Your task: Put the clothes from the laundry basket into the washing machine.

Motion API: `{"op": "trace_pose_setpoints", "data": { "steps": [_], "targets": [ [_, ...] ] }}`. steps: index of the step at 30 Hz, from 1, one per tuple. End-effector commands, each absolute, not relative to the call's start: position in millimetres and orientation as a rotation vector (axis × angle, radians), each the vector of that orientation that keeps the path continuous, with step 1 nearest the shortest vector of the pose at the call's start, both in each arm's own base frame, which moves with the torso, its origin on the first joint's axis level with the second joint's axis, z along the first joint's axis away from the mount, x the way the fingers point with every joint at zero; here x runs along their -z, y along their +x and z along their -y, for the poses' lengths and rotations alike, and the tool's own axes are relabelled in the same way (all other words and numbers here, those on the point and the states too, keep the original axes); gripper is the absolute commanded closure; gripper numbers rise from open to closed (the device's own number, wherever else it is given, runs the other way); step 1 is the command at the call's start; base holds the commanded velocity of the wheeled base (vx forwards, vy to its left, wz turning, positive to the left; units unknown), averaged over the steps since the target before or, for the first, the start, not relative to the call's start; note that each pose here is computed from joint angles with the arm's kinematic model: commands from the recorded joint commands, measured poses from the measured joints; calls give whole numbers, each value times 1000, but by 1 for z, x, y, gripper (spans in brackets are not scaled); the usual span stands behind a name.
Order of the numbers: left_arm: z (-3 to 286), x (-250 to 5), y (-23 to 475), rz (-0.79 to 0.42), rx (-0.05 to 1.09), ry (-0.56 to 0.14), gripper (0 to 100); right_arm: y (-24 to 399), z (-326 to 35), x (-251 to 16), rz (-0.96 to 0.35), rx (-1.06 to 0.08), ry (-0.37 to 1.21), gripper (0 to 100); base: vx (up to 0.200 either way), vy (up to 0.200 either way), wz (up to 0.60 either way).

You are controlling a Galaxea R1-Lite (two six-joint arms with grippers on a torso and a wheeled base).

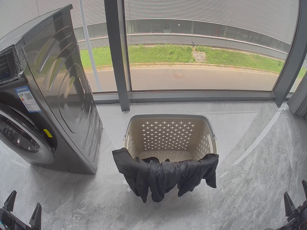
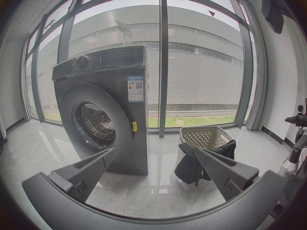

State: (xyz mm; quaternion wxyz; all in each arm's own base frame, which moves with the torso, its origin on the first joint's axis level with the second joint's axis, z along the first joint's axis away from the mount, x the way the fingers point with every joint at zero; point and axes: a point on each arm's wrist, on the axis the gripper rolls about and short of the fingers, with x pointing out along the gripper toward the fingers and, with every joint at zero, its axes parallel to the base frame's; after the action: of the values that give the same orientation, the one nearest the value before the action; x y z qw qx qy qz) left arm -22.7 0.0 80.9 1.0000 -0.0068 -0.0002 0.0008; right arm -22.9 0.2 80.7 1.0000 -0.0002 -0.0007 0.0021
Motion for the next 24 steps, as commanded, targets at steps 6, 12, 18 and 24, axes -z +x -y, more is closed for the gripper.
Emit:
{"op": "trace_pose_setpoints", "data": {
  "steps": [6,12,18,24],
  "targets": [
    [0,-76,-23,2,-2,-14,0,-22,0,-76,-8,-5,0,0,100,0,0],
    [0,-76,-23,2,-2,-15,0,-22,0,-76,-6,-5,-2,0,200,0,0],
    [0,-76,-23,2,-2,-14,0,-22,0,-76,-6,-5,-2,0,167,0,0],
    [0,-76,-23,2,-2,-14,0,-22,0,-76,-8,-5,-1,0,0,-33,0]
  ]
}}
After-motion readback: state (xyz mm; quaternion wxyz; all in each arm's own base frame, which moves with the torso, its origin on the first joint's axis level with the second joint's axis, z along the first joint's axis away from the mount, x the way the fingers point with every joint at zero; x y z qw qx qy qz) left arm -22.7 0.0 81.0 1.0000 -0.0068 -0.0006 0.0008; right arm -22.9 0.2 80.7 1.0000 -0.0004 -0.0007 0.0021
